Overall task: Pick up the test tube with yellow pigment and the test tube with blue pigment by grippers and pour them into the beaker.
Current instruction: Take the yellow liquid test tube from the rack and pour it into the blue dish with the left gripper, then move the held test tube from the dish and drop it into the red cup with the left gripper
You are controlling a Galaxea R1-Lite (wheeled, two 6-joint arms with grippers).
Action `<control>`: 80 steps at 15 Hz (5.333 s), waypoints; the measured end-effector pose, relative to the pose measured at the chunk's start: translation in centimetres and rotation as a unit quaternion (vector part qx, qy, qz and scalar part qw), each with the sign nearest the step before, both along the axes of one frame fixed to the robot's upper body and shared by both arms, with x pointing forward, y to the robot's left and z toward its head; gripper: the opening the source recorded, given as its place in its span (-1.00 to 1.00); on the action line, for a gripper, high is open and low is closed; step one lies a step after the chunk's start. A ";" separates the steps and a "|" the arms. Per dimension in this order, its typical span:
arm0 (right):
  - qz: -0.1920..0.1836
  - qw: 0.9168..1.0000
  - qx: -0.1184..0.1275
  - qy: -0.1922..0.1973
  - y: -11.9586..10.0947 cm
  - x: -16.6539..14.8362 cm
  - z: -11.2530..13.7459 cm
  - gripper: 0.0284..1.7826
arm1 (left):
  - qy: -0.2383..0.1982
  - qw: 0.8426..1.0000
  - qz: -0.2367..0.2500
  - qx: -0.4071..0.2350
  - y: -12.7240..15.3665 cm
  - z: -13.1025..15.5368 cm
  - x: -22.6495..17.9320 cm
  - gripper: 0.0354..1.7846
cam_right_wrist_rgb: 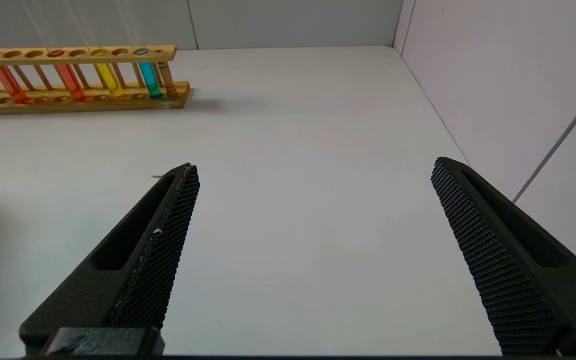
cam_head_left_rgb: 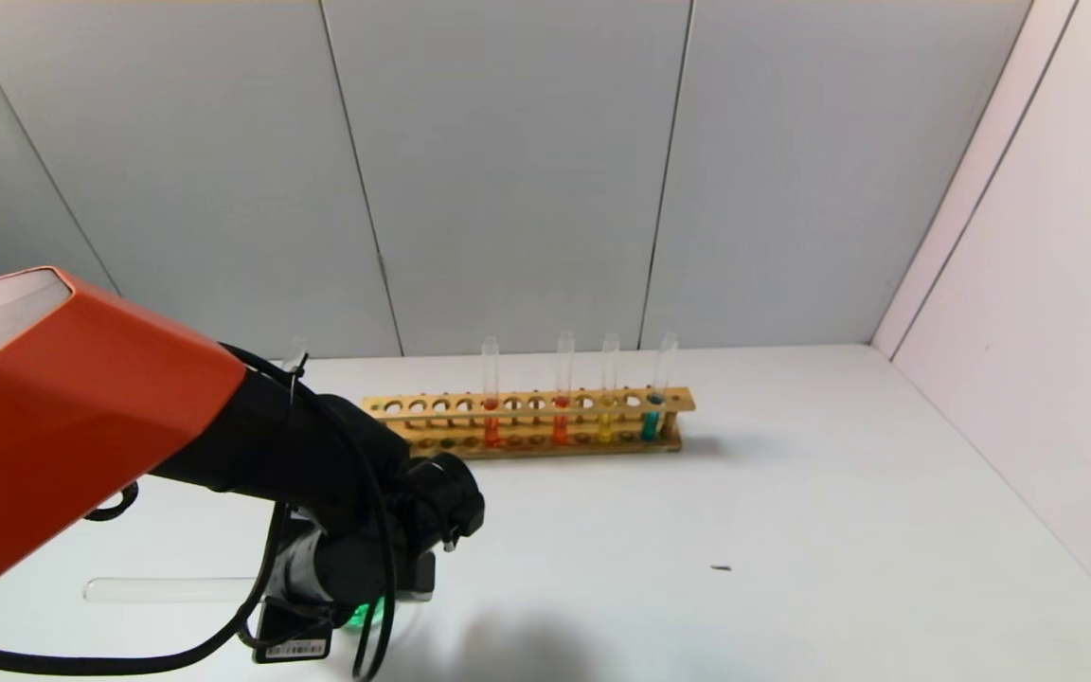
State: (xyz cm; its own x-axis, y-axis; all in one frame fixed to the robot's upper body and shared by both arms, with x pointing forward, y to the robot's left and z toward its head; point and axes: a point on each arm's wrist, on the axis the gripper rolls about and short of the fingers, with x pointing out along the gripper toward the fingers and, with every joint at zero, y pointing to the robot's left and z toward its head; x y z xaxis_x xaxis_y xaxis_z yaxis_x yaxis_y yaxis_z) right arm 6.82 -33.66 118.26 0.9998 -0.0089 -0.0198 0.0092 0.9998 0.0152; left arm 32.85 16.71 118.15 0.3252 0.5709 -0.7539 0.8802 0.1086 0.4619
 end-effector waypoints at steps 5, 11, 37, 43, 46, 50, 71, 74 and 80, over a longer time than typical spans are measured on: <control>0.000 1.000 0.000 0.000 0.0 0.0 0.0 0.91 | 0.004 1.000 -0.004 0.003 -0.5 -0.3 0.3 -0.69; 0.000 1.000 0.000 0.000 0.0 0.0 0.0 0.91 | 0.004 1.000 -0.003 0.003 -0.6 -0.2 0.2 -0.69; 0.000 1.000 0.000 0.000 0.0 0.0 0.0 0.91 | -0.353 0.819 0.263 -0.368 3.8 12.0 -2.2 -0.69; 0.000 1.000 0.000 0.000 0.0 0.0 0.0 0.91 | -0.438 0.731 0.315 -0.419 8.7 15.5 -0.9 -0.69; 0.000 1.000 0.000 0.000 0.0 0.0 0.0 0.91 | -0.477 0.684 0.331 -0.441 10.8 17.2 0.5 -0.69; 0.000 1.000 0.000 0.000 0.0 0.0 0.0 0.91 | -0.535 0.628 0.350 -0.443 13.2 17.7 4.7 -0.69; 0.000 1.000 0.000 0.000 0.0 0.0 0.0 0.91 | -0.562 0.601 0.364 -0.436 13.4 10.4 17.0 -0.69; 0.000 1.000 0.000 0.000 0.0 0.0 0.0 0.91 | -0.563 0.600 0.367 -0.434 13.6 9.7 16.8 -0.69; 0.000 1.000 0.000 0.000 0.0 0.0 0.0 0.91 | -0.568 0.598 0.361 -0.436 13.8 8.6 15.6 -0.43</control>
